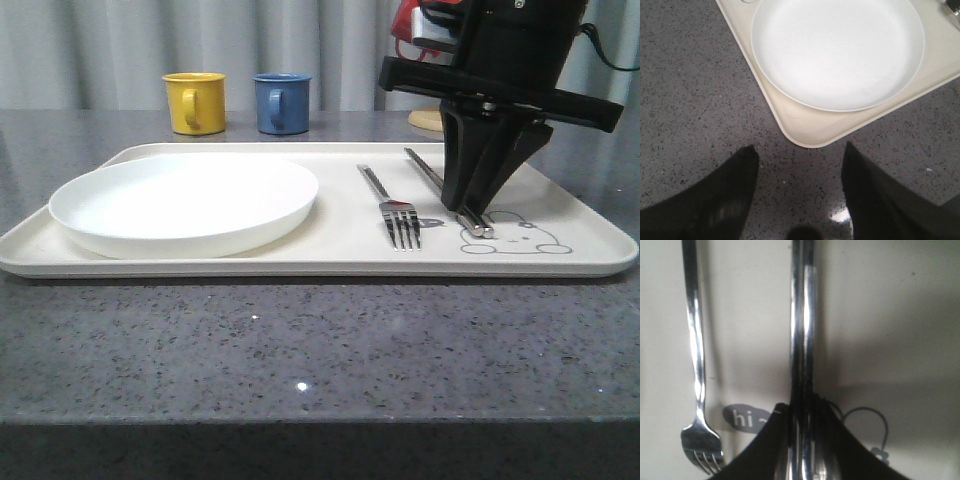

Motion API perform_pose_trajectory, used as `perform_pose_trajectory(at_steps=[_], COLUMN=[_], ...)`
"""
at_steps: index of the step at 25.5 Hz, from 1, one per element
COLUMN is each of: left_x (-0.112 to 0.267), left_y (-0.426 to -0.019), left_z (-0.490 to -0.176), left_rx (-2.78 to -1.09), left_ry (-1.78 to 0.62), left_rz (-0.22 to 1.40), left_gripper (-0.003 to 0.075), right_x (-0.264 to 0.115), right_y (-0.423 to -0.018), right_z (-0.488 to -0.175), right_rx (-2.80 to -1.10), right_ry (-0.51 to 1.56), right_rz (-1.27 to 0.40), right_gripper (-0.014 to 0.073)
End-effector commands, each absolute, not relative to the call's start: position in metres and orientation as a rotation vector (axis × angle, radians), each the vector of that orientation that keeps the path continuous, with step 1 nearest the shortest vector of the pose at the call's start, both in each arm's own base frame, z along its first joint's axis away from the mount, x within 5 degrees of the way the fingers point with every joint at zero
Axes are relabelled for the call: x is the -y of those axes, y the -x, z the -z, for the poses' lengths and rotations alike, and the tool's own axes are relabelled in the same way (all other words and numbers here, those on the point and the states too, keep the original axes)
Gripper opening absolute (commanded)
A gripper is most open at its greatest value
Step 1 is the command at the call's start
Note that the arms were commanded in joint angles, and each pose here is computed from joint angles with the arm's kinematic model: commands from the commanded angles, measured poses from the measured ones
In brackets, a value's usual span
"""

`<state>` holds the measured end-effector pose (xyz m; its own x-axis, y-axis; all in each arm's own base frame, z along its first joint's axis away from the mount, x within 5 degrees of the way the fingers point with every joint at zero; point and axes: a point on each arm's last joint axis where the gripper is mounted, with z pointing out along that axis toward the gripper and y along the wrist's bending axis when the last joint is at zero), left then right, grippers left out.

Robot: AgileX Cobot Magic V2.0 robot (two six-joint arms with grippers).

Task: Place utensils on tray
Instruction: 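Lay the chopsticks on the tray beside the fork and release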

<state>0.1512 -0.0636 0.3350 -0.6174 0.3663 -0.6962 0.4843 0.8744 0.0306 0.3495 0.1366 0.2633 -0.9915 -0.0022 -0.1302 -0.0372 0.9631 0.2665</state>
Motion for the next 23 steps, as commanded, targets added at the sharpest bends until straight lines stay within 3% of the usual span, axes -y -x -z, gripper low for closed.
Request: perform_pose_trajectory(at_steps=[1, 5, 14, 23], left_x=[0.066, 0.066, 0.066, 0.066], left_y=[-0.154, -0.154, -0.154, -0.154], left_z=[-0.348, -0.348, -0.348, -0.348], left_rx=[-2.217, -2.217, -2.217, -2.217], left_ry=[-0.576, -0.576, -0.576, -0.576], left_rz=[0.229, 0.229, 0.229, 0.229], left_gripper=[0.0370, 0.0370, 0.0370, 0.0370], right_x=[-0.137, -0.137, -0.133, -0.101], right_y=[-0.347, -0.347, -0.343, -0.322], right_z=[-0.289, -0.289, -0.300, -0.345], right_rx=[-2.894, -2.895, -2.852, -2.715], right_ry=[0.031, 0.033, 0.117, 0.242], right_rz=[-0.462, -0.462, -0.422, -0.168], right_gripper=[0.0148, 0.0228, 0.0245, 0.0245])
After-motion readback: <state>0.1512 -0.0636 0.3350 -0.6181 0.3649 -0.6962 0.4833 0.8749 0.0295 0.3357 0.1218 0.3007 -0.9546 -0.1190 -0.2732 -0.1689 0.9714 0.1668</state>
